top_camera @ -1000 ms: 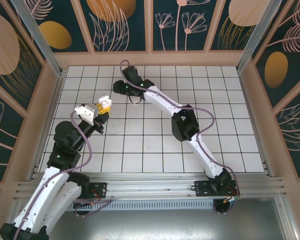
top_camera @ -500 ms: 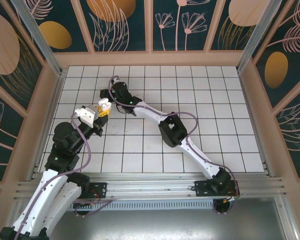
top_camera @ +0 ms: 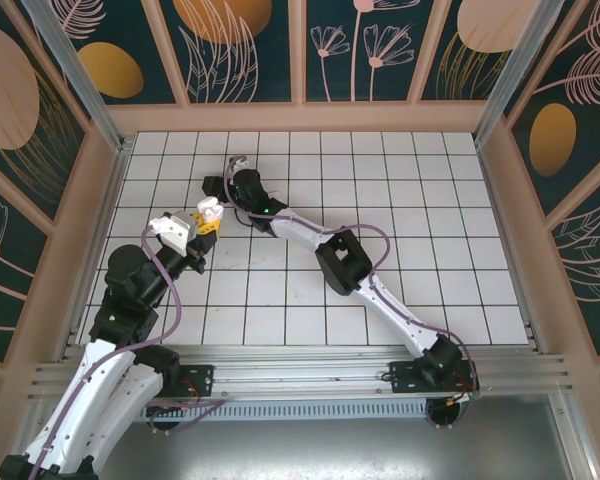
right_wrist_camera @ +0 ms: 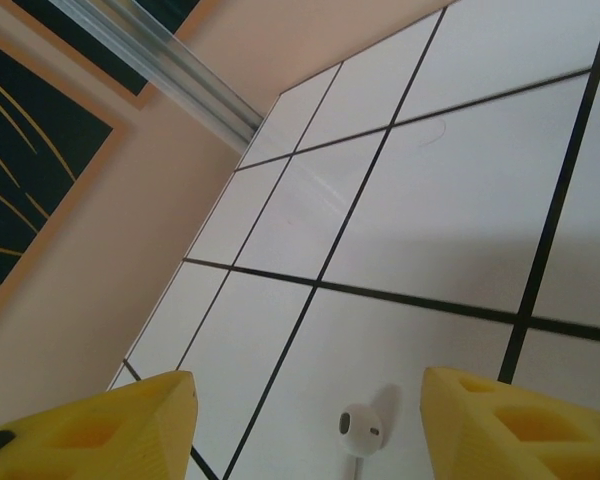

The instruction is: Insert the wireless bluetooth earbuds into the charging case

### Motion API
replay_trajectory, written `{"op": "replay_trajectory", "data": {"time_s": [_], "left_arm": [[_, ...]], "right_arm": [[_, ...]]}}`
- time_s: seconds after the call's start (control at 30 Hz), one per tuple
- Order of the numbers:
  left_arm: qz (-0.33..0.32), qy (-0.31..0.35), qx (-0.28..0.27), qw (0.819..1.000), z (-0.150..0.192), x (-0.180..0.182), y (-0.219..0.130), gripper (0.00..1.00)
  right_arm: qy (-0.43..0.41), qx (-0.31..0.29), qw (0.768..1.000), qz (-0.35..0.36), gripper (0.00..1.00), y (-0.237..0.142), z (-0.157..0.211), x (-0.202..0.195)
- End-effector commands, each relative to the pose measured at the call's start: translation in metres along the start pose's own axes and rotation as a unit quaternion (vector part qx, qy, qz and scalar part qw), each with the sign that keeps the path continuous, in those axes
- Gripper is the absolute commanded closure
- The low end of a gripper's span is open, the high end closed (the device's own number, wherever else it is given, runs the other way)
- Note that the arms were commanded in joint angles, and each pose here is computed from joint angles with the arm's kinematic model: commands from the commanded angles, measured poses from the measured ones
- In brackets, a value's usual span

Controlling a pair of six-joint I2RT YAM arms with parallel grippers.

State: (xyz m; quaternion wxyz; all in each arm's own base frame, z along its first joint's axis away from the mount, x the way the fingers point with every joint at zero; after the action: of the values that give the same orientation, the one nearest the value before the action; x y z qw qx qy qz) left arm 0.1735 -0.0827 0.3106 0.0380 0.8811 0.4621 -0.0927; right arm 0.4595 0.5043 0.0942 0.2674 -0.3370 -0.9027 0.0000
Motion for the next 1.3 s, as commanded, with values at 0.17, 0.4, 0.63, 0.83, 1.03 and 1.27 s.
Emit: {"op": "replay_trajectory", "data": {"time_s": [0.17, 0.4, 0.63, 0.83, 1.03, 1.27], "left_arm": [[0.008, -0.002, -0.023, 1.000, -0.010, -0.003, -0.004, 1.00], [0.011, -0.005, -0.028, 1.000, -0.011, -0.004, -0.006, 1.00], [-0.002, -0.010, -0.029, 1.000, -0.020, -0.004, -0.005, 1.00], [-0.002, -0.033, -0.026, 0.999, -0.030, -0.004, 0.002, 1.00], [-0.028, -0.046, -0.026, 0.998, -0.035, 0.001, 0.005, 1.00], [-0.078, -0.081, -0.014, 0.994, -0.040, 0.013, 0.022, 1.00]], "right_arm": [[0.007, -0.024, 0.999, -0.030, 0.37, 0.004, 0.005, 0.011], [-0.021, 0.013, 1.000, 0.019, 0.42, 0.006, 0.028, 0.014], [-0.078, 0.063, 0.994, 0.052, 0.52, 0.004, 0.045, 0.018], [-0.126, 0.107, 0.985, 0.051, 0.62, 0.001, 0.056, 0.027], [-0.178, 0.144, 0.973, 0.040, 0.83, -0.008, 0.051, 0.041], [-0.198, 0.187, 0.961, 0.052, 1.00, -0.025, 0.033, 0.041]]}}
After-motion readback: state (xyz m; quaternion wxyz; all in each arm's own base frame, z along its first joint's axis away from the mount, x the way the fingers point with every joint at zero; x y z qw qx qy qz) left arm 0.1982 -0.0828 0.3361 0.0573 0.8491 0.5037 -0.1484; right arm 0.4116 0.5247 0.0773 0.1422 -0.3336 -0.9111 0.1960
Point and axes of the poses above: each hand's point on the last joint's axis, 136 mm out from that joint toward the fingers, its own y axis out along the fingers, its own x axis along the line the jaws close on, z = x × y, the point moved 9 cm from there along -y, back along the fingers, and after that the axes turned 15 degrees about -y, right-handed, at the moved point
